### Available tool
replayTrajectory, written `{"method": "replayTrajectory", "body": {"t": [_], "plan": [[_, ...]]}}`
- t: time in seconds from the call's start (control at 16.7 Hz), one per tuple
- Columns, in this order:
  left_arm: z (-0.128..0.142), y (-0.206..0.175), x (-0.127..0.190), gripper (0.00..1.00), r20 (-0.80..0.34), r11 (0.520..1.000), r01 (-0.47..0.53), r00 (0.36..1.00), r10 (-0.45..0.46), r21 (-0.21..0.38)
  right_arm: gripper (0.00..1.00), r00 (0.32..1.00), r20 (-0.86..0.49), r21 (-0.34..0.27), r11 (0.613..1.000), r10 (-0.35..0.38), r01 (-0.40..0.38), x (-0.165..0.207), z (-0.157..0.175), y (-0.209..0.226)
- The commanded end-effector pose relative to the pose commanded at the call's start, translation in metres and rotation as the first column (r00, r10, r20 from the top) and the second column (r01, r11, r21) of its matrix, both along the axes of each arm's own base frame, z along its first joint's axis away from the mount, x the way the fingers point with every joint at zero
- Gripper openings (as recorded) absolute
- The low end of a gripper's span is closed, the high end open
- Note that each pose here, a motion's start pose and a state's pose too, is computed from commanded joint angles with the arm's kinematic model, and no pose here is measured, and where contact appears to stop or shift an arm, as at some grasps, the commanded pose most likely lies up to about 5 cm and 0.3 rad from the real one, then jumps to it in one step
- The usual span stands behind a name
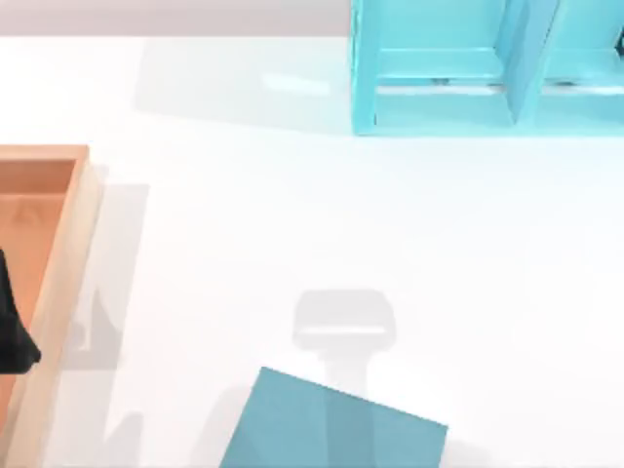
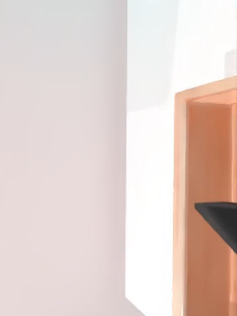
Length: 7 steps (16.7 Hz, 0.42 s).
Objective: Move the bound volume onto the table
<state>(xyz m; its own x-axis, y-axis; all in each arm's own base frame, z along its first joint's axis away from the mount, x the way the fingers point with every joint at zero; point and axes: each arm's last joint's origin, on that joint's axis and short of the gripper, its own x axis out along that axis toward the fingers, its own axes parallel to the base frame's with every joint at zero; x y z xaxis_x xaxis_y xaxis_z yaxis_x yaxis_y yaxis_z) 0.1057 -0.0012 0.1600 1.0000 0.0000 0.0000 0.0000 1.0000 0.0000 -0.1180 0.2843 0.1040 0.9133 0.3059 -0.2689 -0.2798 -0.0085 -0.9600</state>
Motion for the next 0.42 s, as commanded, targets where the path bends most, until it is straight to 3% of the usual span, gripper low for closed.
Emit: {"method": "replayTrajectory", "body": {"t": [0.42], "plan": [[0.0, 0.0, 0.0, 1.0, 0.0, 1.0, 0.0, 1.0, 0.0, 0.0, 1.0, 0.999, 0.023, 0.002, 0.999, -0.049, 0.049, -0.0025, 0.0086, 0.0015]]}}
